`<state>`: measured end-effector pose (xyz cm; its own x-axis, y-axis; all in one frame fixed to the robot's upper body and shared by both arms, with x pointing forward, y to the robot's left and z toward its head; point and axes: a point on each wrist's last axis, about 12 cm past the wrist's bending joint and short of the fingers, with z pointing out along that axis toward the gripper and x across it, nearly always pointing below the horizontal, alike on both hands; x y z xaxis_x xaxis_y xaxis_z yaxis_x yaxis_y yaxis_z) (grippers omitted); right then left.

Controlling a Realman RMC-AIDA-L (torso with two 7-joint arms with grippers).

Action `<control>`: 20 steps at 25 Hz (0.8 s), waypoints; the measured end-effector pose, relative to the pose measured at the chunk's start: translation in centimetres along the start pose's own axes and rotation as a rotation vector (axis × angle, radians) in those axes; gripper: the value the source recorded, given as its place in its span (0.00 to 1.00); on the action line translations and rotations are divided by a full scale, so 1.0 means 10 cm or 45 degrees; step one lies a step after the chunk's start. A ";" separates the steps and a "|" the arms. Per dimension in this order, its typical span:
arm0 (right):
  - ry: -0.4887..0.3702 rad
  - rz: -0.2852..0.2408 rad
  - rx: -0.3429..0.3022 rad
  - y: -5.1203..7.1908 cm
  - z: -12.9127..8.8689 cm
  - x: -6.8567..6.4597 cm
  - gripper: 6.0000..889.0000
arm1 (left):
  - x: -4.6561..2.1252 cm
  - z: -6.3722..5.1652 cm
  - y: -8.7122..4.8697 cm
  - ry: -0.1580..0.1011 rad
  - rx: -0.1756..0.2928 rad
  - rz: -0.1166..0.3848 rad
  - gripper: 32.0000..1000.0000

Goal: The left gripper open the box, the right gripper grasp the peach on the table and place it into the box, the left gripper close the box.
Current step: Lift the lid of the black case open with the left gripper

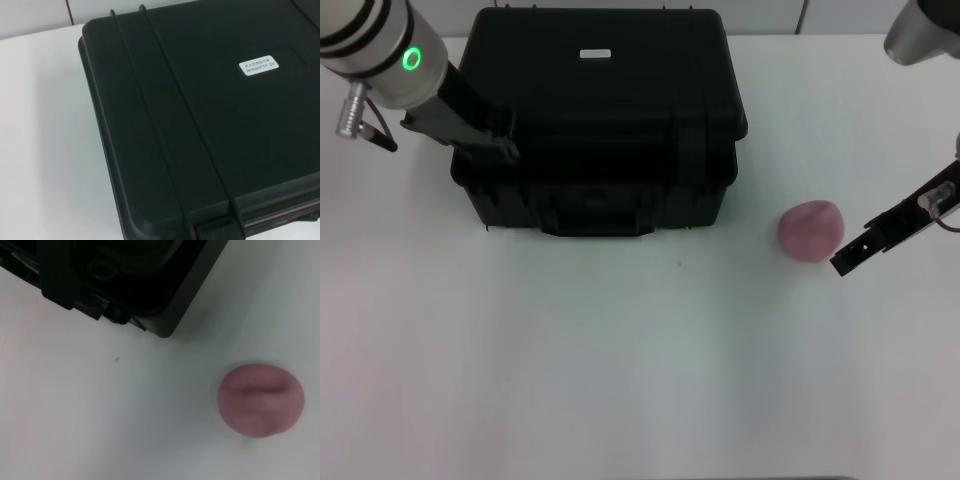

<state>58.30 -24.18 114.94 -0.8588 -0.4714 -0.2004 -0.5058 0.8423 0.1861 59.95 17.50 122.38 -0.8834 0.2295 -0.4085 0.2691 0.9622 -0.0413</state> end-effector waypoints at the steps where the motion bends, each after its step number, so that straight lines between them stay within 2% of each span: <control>1: 0.000 -0.001 0.000 0.00 0.00 0.00 0.91 | 0.000 -0.01 0.00 0.000 -0.001 0.002 0.37; 7: -0.002 -0.002 0.001 0.00 0.00 -0.01 0.91 | -0.012 -0.07 0.00 0.000 -0.002 0.008 0.37; 20: -0.002 -0.004 0.001 0.01 -0.01 -0.01 0.91 | -0.052 -0.12 0.00 -0.007 0.003 0.012 0.37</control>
<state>58.38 -24.09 115.04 -0.8571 -0.4738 -0.2025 -0.5085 0.8411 0.1844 59.97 17.59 123.66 -0.8785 0.2380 -0.4142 0.2785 0.9597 -0.0391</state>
